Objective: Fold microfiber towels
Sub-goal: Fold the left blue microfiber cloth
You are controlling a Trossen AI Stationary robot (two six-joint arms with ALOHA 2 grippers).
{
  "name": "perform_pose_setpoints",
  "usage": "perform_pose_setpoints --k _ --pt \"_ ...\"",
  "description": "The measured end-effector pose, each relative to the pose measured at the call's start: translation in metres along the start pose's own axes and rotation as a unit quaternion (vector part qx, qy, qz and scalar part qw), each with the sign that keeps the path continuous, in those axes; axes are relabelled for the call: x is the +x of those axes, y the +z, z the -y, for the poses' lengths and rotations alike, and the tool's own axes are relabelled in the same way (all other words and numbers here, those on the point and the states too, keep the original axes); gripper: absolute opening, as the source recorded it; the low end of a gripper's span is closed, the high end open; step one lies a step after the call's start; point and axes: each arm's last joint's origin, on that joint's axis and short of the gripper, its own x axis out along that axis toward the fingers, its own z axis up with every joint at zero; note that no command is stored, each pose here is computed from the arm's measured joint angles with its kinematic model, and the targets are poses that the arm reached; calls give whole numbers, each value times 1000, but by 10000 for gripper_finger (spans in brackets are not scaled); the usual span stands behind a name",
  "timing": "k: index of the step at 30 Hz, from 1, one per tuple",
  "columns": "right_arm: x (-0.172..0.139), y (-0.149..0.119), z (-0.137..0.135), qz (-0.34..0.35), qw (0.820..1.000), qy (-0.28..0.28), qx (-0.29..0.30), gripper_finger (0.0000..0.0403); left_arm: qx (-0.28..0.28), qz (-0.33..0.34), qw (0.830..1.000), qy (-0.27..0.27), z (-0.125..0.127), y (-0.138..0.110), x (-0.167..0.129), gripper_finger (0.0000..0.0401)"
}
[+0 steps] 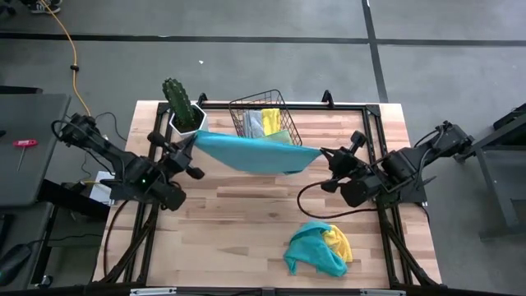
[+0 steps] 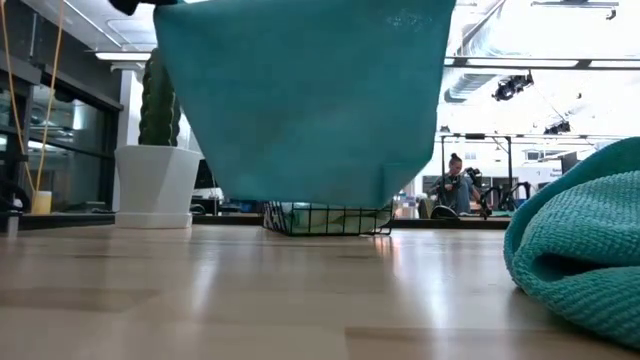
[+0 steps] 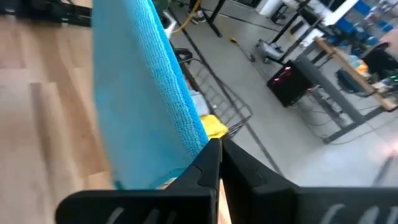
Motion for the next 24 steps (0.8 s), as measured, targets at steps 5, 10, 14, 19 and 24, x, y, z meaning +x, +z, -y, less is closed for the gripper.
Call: perform_pose_setpoints --k 5,10,14,19,24 --pt "0 -16 -20 -22 999 39 -4 0 -22 4 998 -55 21 -22 -12 0" --pt "5 -47 -58 -64 994 88 -8 0 -48 -34 985 -163 56 -53 -32 0" --pt "9 -78 -95 -91 985 144 -2 0 -66 -94 955 -274 88 -74 -58 0" --pt "19 -114 -139 -110 965 234 36 0 -120 -142 910 -371 128 -94 -90 0" --pt "29 -134 -163 -128 955 263 52 0 -143 -151 891 -403 164 -108 -110 0"
